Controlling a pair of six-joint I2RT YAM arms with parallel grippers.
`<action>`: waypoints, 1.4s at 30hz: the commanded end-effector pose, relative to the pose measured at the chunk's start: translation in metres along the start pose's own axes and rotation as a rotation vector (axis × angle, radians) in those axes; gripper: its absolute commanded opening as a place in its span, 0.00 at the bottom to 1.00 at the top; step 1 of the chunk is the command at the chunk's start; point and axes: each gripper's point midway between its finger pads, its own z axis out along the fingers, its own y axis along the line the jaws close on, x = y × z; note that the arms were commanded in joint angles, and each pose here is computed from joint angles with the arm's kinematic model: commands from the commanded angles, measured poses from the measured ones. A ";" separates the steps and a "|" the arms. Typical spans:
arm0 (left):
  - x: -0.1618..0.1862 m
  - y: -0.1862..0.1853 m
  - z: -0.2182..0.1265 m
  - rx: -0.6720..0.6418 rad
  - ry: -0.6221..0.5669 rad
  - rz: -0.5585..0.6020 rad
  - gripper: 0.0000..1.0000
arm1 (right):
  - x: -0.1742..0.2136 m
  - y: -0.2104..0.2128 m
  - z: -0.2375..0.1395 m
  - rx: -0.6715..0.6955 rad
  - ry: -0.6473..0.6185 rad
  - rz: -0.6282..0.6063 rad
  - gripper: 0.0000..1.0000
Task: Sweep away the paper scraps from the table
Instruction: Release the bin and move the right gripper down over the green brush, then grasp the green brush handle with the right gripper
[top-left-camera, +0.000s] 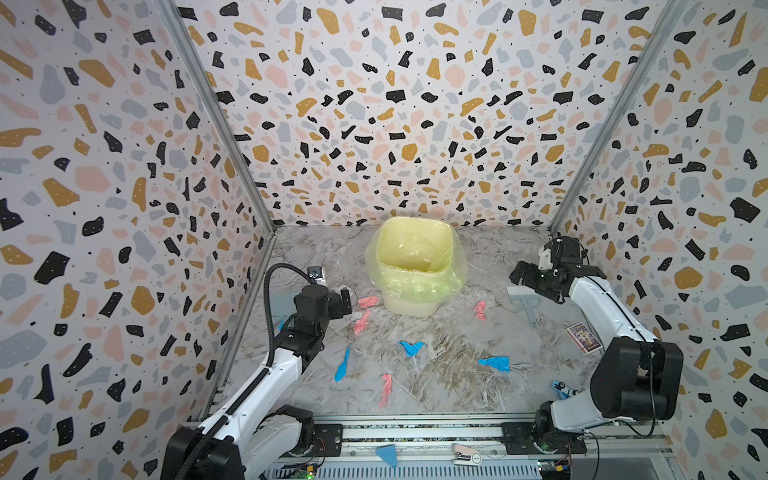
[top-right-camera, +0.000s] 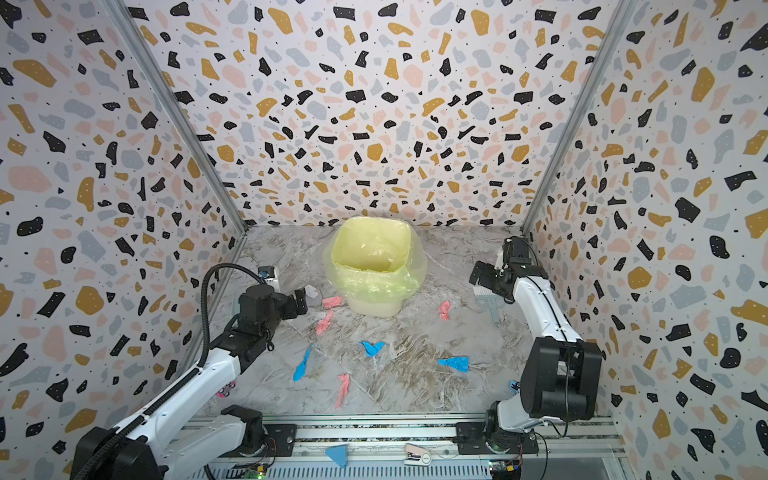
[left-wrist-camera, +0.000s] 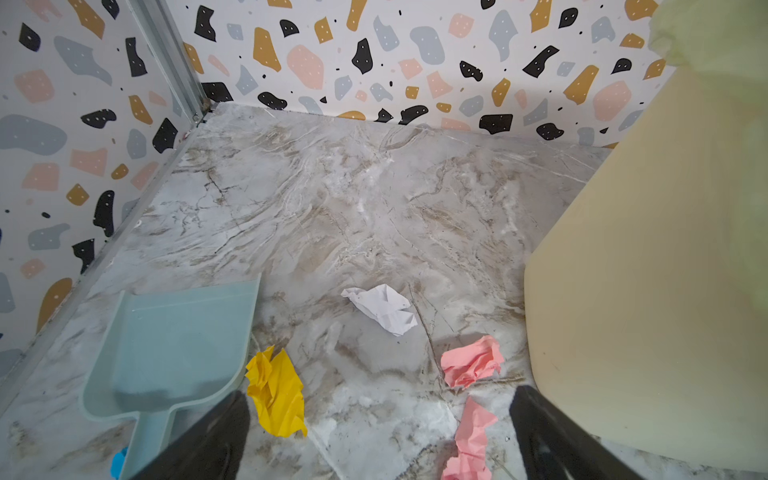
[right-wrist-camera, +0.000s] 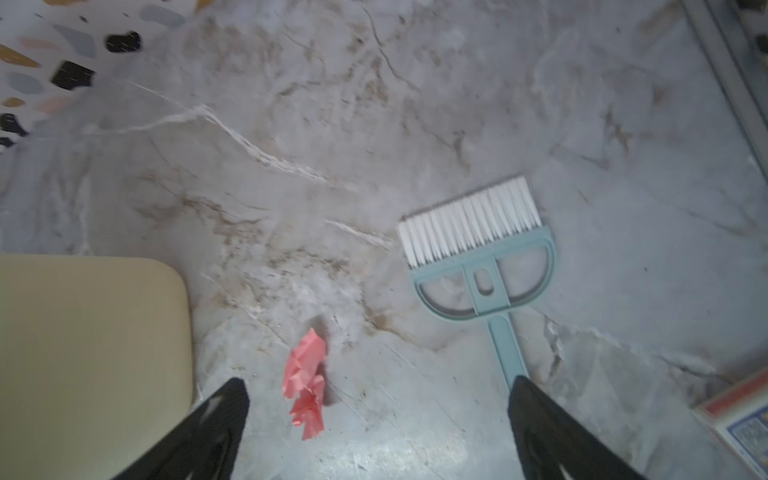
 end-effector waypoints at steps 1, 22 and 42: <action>0.011 -0.007 -0.004 0.040 0.031 -0.036 1.00 | 0.013 -0.027 0.000 0.084 0.025 0.038 0.99; 0.025 -0.014 -0.011 0.071 0.078 -0.051 1.00 | 0.066 -0.067 0.065 0.078 0.146 0.110 0.88; 0.029 -0.014 -0.009 0.068 0.094 -0.051 1.00 | 0.076 -0.054 0.065 0.161 0.183 0.005 0.74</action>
